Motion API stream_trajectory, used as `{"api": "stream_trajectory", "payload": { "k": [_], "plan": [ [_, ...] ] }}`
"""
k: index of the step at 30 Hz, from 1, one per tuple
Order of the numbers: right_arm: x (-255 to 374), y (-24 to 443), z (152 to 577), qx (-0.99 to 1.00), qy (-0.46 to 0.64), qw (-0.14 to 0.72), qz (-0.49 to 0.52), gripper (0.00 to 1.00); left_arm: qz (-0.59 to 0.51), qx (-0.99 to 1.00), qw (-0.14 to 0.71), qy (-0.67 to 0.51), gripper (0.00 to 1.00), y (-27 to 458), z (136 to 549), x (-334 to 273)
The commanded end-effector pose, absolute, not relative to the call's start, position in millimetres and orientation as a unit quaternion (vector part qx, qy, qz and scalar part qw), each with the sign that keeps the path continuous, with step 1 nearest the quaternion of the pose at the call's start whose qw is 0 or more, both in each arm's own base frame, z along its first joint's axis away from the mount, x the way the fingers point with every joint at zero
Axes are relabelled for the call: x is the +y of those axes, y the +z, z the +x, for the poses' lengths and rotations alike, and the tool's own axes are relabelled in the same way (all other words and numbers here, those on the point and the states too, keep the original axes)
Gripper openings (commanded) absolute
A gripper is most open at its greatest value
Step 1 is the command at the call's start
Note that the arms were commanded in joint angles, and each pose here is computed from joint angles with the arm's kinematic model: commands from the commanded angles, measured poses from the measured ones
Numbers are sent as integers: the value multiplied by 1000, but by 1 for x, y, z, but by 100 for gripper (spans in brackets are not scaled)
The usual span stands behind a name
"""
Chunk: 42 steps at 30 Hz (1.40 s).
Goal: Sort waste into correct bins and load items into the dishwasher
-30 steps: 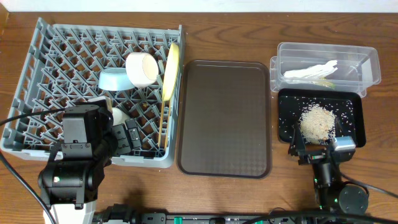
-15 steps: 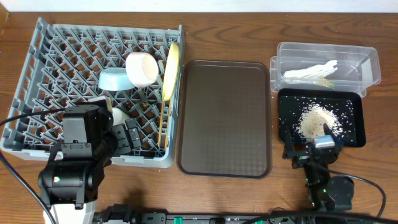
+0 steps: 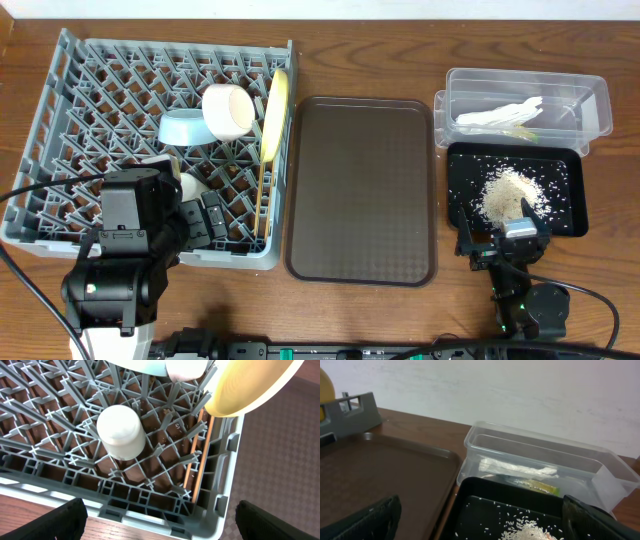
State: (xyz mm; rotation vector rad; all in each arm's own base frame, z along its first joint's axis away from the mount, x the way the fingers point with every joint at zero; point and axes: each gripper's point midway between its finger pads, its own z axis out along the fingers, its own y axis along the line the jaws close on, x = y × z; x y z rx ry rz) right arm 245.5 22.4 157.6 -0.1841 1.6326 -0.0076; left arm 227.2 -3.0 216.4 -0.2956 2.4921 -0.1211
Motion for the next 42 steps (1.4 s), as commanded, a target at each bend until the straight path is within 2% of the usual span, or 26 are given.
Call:
{"api": "stream_trajectory", "payload": {
  "k": [1, 33, 38, 42],
  "plan": [
    [17, 158, 246, 727, -14, 682, -78, 99, -105, 945, 308, -42, 97, 215, 227, -2],
    [17, 158, 246, 727, -14, 682, -78, 99, -104, 945, 308, -42, 97, 215, 226, -3],
    [17, 158, 246, 727, -14, 682, -78, 99, -77, 938, 336, -18, 97, 221, 221, 3],
    [17, 158, 246, 727, -14, 682, -78, 99, -78, 913, 400, -30, 98, 204, 218, 1]
  ]
}}
